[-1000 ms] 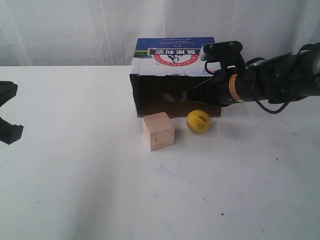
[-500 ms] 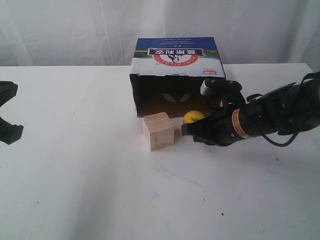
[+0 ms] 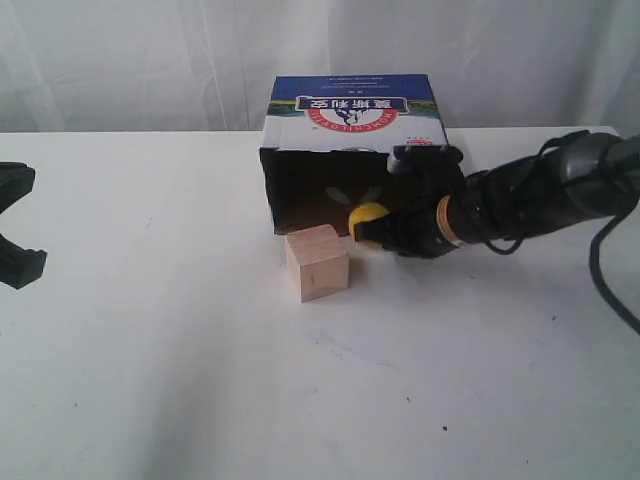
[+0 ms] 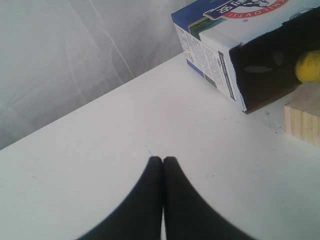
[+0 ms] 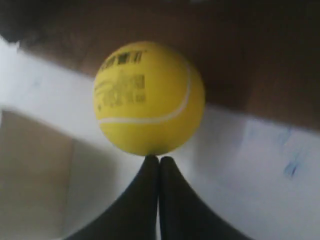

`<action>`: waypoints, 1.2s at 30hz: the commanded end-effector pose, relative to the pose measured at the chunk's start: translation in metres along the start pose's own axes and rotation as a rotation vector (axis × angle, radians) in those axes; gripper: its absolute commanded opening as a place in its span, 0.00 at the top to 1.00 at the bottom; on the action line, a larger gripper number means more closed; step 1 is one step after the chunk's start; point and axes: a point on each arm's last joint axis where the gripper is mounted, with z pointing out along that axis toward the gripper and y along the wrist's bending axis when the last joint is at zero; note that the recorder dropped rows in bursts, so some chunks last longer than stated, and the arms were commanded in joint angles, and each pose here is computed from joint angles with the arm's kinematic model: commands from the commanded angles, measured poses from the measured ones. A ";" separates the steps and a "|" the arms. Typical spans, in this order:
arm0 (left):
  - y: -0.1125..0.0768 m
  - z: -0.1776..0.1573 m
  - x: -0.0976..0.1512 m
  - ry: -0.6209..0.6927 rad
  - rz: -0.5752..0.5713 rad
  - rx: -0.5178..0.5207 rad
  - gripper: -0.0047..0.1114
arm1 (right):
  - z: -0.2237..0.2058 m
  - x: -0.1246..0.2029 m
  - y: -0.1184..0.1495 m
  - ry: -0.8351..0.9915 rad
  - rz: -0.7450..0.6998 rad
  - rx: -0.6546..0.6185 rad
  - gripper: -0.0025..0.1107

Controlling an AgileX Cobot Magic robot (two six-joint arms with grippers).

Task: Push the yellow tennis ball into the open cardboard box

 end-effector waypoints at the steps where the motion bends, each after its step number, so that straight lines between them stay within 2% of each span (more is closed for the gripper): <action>1: 0.000 0.000 0.002 0.001 0.061 0.006 0.96 | -0.015 -0.032 -0.009 -0.116 0.044 0.016 0.98; 7: 0.000 0.000 0.002 0.001 0.061 0.006 0.96 | -0.015 -0.020 -0.003 -0.074 0.049 -0.063 0.98; 14: 0.001 0.000 0.003 0.013 0.061 -0.012 0.96 | -0.025 -0.009 -0.005 -0.047 0.007 -0.020 0.98; 17: 0.009 -0.005 0.003 0.041 0.064 -0.096 0.96 | -0.051 0.000 -0.002 -0.035 -0.036 0.009 0.98; 20: 0.025 -0.027 -0.005 0.024 0.089 -0.244 0.96 | -0.079 0.017 -0.009 -0.053 0.004 0.131 0.98; 22: 0.035 -0.051 -0.014 -0.036 0.067 -0.343 0.96 | -0.098 0.034 -0.015 -0.063 0.008 0.233 0.98; 25: 0.046 -0.099 -0.022 -0.170 0.012 -0.474 0.96 | -0.131 0.061 -0.014 -0.076 0.008 0.274 0.98; 26: 0.050 -0.124 -0.019 -0.230 -0.033 -0.546 0.96 | -0.153 0.067 -0.008 -0.117 0.001 0.258 0.98; 28: 0.053 -0.155 -0.014 -0.316 -0.078 -0.619 0.96 | -0.189 0.070 -0.003 -0.238 -0.009 0.284 0.98; 29: 0.053 -0.165 -0.013 -0.356 -0.090 -0.626 0.96 | -0.203 0.070 -0.002 -0.295 -0.010 0.308 0.98; 30: 0.050 -0.179 -0.012 -0.448 -0.130 -0.609 0.96 | -0.233 0.072 -0.003 -0.423 -0.017 0.384 0.98; 31: 0.049 -0.183 -0.012 -0.481 -0.148 -0.596 0.96 | -0.246 0.074 -0.003 -0.470 -0.036 0.412 0.98; 33: 0.038 -0.182 -0.004 -0.558 -0.166 -0.509 0.96 | -0.291 0.091 0.002 -0.637 -0.161 0.476 0.98; 36: 0.024 -0.154 0.021 -0.478 -0.143 -0.430 0.96 | -0.326 0.118 0.013 -0.815 -0.222 0.424 0.98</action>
